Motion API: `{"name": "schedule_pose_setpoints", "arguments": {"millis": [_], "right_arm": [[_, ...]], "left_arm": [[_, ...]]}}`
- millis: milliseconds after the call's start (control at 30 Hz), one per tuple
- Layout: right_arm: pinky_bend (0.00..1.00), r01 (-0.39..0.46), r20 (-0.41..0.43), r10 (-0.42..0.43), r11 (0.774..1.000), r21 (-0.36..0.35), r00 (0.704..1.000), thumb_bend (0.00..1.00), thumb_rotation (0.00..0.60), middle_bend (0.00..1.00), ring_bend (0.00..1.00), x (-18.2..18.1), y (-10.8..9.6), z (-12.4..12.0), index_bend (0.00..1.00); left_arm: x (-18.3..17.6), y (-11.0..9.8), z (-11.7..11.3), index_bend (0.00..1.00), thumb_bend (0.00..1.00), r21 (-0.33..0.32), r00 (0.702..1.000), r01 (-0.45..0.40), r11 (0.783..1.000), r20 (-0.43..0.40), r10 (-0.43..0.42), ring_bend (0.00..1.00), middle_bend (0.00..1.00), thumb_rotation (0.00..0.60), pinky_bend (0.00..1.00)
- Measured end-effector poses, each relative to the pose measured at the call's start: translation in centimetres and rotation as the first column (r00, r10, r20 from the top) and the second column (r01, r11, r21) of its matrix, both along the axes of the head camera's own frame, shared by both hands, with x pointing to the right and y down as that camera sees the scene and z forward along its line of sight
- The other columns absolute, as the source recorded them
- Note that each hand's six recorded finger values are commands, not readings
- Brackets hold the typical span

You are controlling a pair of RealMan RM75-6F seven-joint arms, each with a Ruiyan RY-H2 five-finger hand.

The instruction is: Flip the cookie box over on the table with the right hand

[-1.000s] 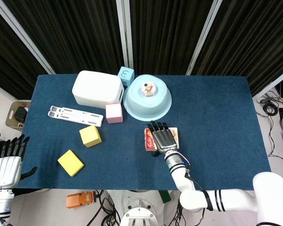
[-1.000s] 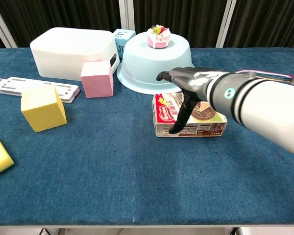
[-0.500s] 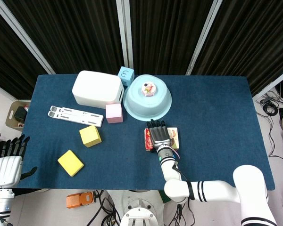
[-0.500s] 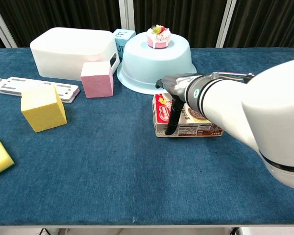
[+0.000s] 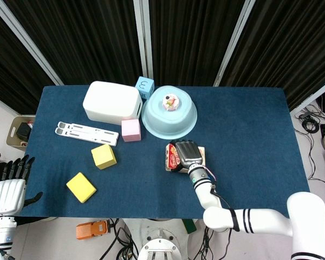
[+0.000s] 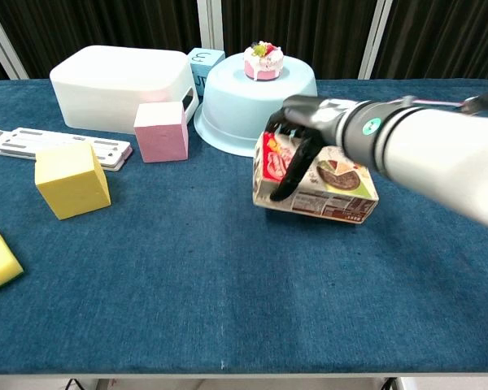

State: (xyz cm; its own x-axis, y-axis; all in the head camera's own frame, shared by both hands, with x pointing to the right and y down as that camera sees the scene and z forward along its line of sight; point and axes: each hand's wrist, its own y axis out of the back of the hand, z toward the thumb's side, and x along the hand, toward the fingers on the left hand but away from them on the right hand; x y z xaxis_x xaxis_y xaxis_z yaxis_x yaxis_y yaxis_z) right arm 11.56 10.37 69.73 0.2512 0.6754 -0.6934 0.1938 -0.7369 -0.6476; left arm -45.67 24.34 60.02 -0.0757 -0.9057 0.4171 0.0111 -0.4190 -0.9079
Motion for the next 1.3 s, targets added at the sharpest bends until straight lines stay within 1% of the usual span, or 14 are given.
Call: {"name": "schedule_pose_setpoints", "arguments": {"millis": [100, 167, 300, 400, 500, 533, 633, 733, 833, 933, 1100, 1200, 1267, 1300], "right_arm": [[0.32, -0.053, 0.097, 0.051, 0.998, 0.019, 0.994, 0.12, 0.6, 0.41, 0.33, 1.5, -0.5, -1.0, 0.46], [0.32, -0.092, 0.17, 0.085, 0.995, 0.031, 0.982, 0.12, 0.6, 0.41, 0.33, 2.7, -0.8, -1.7, 0.46], [0.32, -0.169, 0.317, 0.149, 0.985, 0.036, 0.937, 0.12, 0.6, 0.41, 0.33, 4.7, -1.1, -2.5, 0.46], [0.32, -0.229, 0.43, 0.2, 0.973, 0.016, 0.88, 0.12, 0.6, 0.41, 0.33, 6.2, -1.1, -2.6, 0.46], [0.32, -0.285, 0.534, 0.252, 0.958, -0.021, 0.807, 0.12, 0.6, 0.41, 0.33, 7.7, -1.1, -2.2, 0.46], [0.32, -0.304, 0.571, 0.27, 0.952, -0.038, 0.775, 0.12, 0.6, 0.41, 0.33, 8.3, -1.1, -1.9, 0.46], [0.32, -0.344, 0.645, 0.313, 0.935, -0.082, 0.698, 0.12, 0.6, 0.41, 0.33, 10.0, -0.9, -0.8, 0.46], [0.32, -0.368, 0.692, 0.347, 0.921, -0.125, 0.633, 0.12, 0.6, 0.41, 0.32, 11.7, -0.5, 0.6, 0.46], [0.31, -0.379, 0.725, 0.367, 0.912, -0.157, 0.583, 0.12, 0.6, 0.41, 0.31, 12.9, -0.1, 2.0, 0.46], [0.3, -0.378, 0.755, 0.359, 0.912, -0.159, 0.549, 0.12, 0.6, 0.41, 0.3, 13.5, 0.5, 3.0, 0.45], [0.28, -0.371, 0.794, 0.329, 0.918, -0.141, 0.511, 0.14, 0.6, 0.41, 0.29, 13.4, 1.4, 3.7, 0.42], [0.24, -0.357, 0.795, 0.318, 0.924, -0.137, 0.518, 0.14, 0.6, 0.41, 0.25, 13.4, 1.9, 4.1, 0.36], [0.21, -0.347, 0.79, 0.313, 0.928, -0.136, 0.527, 0.14, 0.6, 0.4, 0.2, 13.5, 2.3, 4.3, 0.29], [0.17, -0.345, 0.788, 0.313, 0.929, -0.136, 0.53, 0.14, 0.6, 0.37, 0.17, 13.6, 2.4, 4.4, 0.23]], "left_arm": [[0.1, -0.1, -0.1, 0.0, 0.13, 0.002, 1.0, -0.001, 1.0, 0.0, 0.001, 0.0, 0.0, 0.6, 0.0], [0.3, -0.1, -0.1, 0.0, 0.13, 0.005, 1.0, -0.003, 1.0, -0.001, 0.003, 0.0, 0.0, 0.6, 0.0], [0.5, -0.1, 0.0, 0.0, 0.13, 0.001, 1.0, -0.004, 1.0, 0.0, 0.004, 0.0, 0.0, 0.6, 0.0], [0.8, -0.2, 0.1, 0.0, 0.13, -0.002, 1.0, -0.009, 1.0, -0.002, 0.009, 0.0, 0.0, 0.6, 0.0], [1.1, -0.3, 0.1, 0.0, 0.13, -0.002, 1.0, -0.015, 1.0, -0.002, 0.015, 0.0, 0.0, 0.6, 0.0], [1.1, -0.3, 0.1, 0.0, 0.13, -0.002, 1.0, -0.016, 1.0, -0.002, 0.016, 0.0, 0.0, 0.6, 0.0], [1.3, -0.4, 0.1, 0.0, 0.13, -0.001, 1.0, -0.018, 1.0, -0.001, 0.018, 0.0, 0.0, 0.6, 0.0], [1.3, -0.4, 0.1, 0.0, 0.13, -0.003, 1.0, -0.018, 1.0, -0.001, 0.018, 0.0, 0.0, 0.6, 0.0], [1.3, -0.4, 0.1, 0.0, 0.13, -0.006, 1.0, -0.014, 1.0, 0.001, 0.014, 0.0, 0.0, 0.6, 0.0], [1.2, -0.3, 0.1, 0.0, 0.13, -0.008, 1.0, -0.011, 1.0, 0.001, 0.011, 0.0, 0.0, 0.6, 0.0], [1.2, -0.4, 0.2, 0.0, 0.13, -0.008, 1.0, -0.013, 1.0, 0.0, 0.013, 0.0, 0.0, 0.6, 0.0], [1.2, -0.4, 0.3, 0.0, 0.13, -0.01, 1.0, -0.013, 1.0, -0.002, 0.013, 0.0, 0.0, 0.6, 0.0], [1.3, -0.4, 0.3, 0.0, 0.13, -0.012, 1.0, -0.014, 1.0, -0.002, 0.014, 0.0, 0.0, 0.6, 0.0], [1.3, -0.4, 0.3, 0.0, 0.13, -0.011, 1.0, -0.015, 1.0, -0.003, 0.015, 0.0, 0.0, 0.6, 0.0]]}}
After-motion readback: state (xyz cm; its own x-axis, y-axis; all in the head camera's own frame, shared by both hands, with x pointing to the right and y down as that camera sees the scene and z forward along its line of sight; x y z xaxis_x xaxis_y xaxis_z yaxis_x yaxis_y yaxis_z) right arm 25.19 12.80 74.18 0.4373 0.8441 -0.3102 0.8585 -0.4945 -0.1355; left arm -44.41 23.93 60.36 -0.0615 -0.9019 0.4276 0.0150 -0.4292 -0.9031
